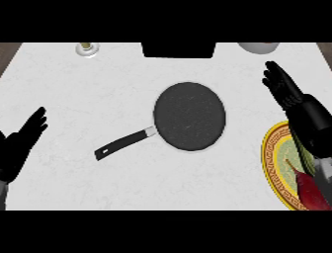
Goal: Pick the squash from the plate and place it in the pan
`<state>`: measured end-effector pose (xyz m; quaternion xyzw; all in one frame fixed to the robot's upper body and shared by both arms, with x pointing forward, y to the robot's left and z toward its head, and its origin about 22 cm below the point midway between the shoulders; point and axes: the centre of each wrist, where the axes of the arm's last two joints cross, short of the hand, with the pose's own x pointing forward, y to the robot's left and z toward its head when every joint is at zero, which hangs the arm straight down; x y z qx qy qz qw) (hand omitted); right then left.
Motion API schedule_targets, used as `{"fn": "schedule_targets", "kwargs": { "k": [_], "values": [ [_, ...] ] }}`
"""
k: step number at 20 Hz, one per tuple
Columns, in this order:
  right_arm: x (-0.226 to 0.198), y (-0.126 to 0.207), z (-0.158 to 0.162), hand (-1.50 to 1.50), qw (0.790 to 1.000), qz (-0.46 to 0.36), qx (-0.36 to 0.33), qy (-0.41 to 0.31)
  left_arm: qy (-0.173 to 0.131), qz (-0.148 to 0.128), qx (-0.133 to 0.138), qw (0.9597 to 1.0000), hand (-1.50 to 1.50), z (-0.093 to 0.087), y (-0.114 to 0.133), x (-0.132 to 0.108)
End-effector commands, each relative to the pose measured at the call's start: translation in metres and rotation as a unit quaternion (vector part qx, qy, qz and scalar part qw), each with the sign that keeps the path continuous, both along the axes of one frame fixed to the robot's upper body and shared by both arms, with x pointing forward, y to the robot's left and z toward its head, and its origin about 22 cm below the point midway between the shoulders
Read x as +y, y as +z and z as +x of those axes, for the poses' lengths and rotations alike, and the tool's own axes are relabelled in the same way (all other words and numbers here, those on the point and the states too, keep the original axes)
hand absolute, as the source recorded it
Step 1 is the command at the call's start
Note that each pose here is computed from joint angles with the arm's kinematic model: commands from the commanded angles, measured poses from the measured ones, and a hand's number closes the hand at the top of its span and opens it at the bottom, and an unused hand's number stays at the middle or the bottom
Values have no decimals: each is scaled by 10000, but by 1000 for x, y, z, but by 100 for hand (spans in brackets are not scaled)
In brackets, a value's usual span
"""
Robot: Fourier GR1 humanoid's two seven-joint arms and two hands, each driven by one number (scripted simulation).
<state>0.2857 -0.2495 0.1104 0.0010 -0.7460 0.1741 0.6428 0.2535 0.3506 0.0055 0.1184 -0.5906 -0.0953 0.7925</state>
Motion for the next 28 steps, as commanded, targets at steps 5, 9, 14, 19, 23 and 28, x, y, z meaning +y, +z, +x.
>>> {"fn": "schedule_targets", "kwargs": {
  "k": [5, 9, 14, 19, 23, 28],
  "values": [
    [-105, -8, 7, -150, 9735, 1511, -685, -1576, 82, 473, -740, 9961, 0, -5, 9, -22],
    [-169, -59, -31, -150, 9047, 766, 431, -4169, 71, 284, -444, 9986, 0, -18, -6, -31],
    [-225, -80, -99, -150, 9139, -209, 1035, -3919, 110, 314, -559, 9979, 0, -27, -10, -49],
    [-246, -36, -87, -150, 9225, -1721, 1227, -3229, -10, 435, -627, 9971, 0, -35, -10, -59],
    [-256, -8, -69, -150, 9317, -2098, 1421, -2602, -132, 516, -708, 9961, 0, -27, 5, -66],
    [-234, 3, -39, -150, 9419, -2293, 1708, -1761, -98, 448, -592, 9972, 0, -21, -6, -70]
  ]
}}
